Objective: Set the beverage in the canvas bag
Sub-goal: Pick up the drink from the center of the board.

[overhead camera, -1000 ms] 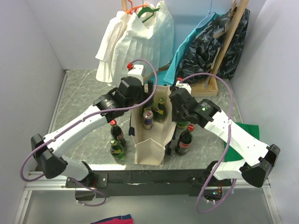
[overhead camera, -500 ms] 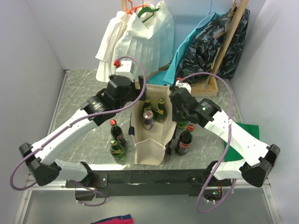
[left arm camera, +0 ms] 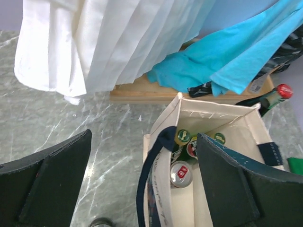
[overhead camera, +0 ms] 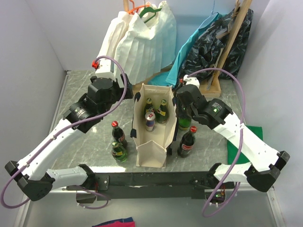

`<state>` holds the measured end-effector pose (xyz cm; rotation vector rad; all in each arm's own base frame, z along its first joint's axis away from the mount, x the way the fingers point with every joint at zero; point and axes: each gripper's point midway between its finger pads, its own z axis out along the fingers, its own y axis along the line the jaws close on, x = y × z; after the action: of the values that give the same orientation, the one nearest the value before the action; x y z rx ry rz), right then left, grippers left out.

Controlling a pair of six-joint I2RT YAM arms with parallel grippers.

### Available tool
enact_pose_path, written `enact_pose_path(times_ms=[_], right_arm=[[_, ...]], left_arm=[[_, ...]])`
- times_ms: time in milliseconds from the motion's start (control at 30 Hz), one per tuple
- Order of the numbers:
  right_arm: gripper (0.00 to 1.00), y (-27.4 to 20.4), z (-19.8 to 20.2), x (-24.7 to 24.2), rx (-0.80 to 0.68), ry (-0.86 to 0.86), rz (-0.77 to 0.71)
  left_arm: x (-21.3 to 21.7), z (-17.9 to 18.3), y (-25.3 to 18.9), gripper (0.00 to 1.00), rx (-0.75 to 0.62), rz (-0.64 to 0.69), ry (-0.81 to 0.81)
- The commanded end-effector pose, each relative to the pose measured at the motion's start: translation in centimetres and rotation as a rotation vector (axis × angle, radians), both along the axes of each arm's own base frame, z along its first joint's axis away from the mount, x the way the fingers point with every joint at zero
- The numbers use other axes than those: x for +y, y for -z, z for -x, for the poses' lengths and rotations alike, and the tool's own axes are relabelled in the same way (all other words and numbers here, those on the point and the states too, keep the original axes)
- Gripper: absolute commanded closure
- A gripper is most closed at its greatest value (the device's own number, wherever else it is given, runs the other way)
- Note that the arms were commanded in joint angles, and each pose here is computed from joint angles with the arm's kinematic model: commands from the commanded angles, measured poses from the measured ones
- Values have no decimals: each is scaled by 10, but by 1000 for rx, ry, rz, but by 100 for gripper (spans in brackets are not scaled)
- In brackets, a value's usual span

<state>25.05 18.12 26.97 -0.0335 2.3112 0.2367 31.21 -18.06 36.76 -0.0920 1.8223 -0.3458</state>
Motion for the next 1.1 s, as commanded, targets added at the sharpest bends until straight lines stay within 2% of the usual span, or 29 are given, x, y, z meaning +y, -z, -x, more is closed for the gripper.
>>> enact_pose_path(times_ms=[0, 200, 400, 633, 833, 1067], right_arm=[[63, -24, -6, -4, -74, 20, -25], [43, -31, -11, -11, -97, 47, -6], [33, -45, -20, -15, -132, 61, -15], [29, -61, -44, -14, -166, 78, -19], [26, -77, -69, -17, -174, 61, -92], [25, -78, -89, -31, -169, 83, -51]], left_arm=[[10, 5, 1, 4, -2, -6, -9], [13, 5, 8, 4, 17, -23, 0], [7, 4, 18, 4, 45, -45, 32], [0, 1, 20, 4, 60, -61, 59], [3, -4, 13, 4, 48, -32, 47], [2, -9, 11, 4, 58, -25, 58]])
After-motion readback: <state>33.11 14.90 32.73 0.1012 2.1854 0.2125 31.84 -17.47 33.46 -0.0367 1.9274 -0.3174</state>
